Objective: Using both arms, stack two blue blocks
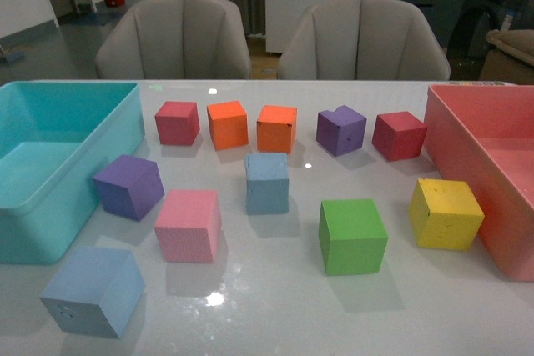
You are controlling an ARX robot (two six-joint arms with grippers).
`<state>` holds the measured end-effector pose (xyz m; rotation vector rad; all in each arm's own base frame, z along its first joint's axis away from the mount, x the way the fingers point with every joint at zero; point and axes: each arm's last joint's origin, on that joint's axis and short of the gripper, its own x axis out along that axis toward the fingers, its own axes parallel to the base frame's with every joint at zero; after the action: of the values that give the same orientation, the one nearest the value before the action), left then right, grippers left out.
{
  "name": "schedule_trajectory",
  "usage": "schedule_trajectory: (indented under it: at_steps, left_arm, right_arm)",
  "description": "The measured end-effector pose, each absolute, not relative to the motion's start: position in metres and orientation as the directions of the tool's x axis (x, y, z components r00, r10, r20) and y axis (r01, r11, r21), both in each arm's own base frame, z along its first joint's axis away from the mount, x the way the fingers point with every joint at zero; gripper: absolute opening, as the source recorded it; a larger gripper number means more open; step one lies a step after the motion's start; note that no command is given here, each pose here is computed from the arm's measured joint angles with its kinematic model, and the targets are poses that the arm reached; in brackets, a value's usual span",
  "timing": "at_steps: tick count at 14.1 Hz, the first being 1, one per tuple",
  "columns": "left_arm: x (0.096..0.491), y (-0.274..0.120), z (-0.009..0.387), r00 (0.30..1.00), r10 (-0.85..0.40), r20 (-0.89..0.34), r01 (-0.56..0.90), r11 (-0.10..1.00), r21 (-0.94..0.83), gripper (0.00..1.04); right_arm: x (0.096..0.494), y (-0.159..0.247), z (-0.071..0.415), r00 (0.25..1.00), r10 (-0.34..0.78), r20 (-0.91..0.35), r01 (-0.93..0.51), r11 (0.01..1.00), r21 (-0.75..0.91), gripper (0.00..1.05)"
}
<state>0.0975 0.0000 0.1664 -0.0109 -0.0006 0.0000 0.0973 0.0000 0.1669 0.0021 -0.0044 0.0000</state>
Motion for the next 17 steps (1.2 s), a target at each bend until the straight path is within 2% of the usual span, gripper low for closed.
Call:
schedule_trajectory:
  at_steps: [1,3,13,14,15,16,17]
  left_arm:
    - [0.0975,0.0,0.1663,1.0,0.0,0.0,0.0,1.0,-0.011,0.98]
    - [0.0975,0.0,0.1665,1.0,0.0,0.001,0.0,1.0,-0.011,0.98]
    - [0.0975,0.0,0.1663,1.0,0.0,0.0,0.0,1.0,-0.011,0.98]
    - [0.0975,0.0,0.1664,1.0,0.0,0.001,0.0,1.0,-0.011,0.98]
    - [0.0975,0.0,0.1663,1.0,0.0,0.0,0.0,1.0,-0.011,0.98]
    - [0.0975,0.0,0.1664,1.0,0.0,0.001,0.0,1.0,-0.011,0.98]
    - [0.0975,-0.0001,0.1649,0.999,-0.005,-0.036,0.005,1.0,-0.02,0.98]
  right_arm:
    - [0.0973,0.0,0.1668,1.0,0.0,0.004,0.0,1.0,0.002,0.2]
    - [0.0973,0.0,0.1668,1.0,0.0,0.004,0.0,1.0,0.002,0.31]
    - [0.0973,0.0,0.1668,1.0,0.0,0.004,0.0,1.0,0.002,0.7]
    - [0.0973,0.0,0.1668,1.0,0.0,0.004,0.0,1.0,0.002,0.79]
    - [0.0973,0.0,0.1668,1.0,0.0,0.004,0.0,1.0,0.002,0.95]
    - [0.0973,0.0,0.1668,1.0,0.0,0.004,0.0,1.0,0.002,1.0]
    - [0.0973,0.0,0.1668,1.0,0.0,0.004,0.0,1.0,0.002,0.98]
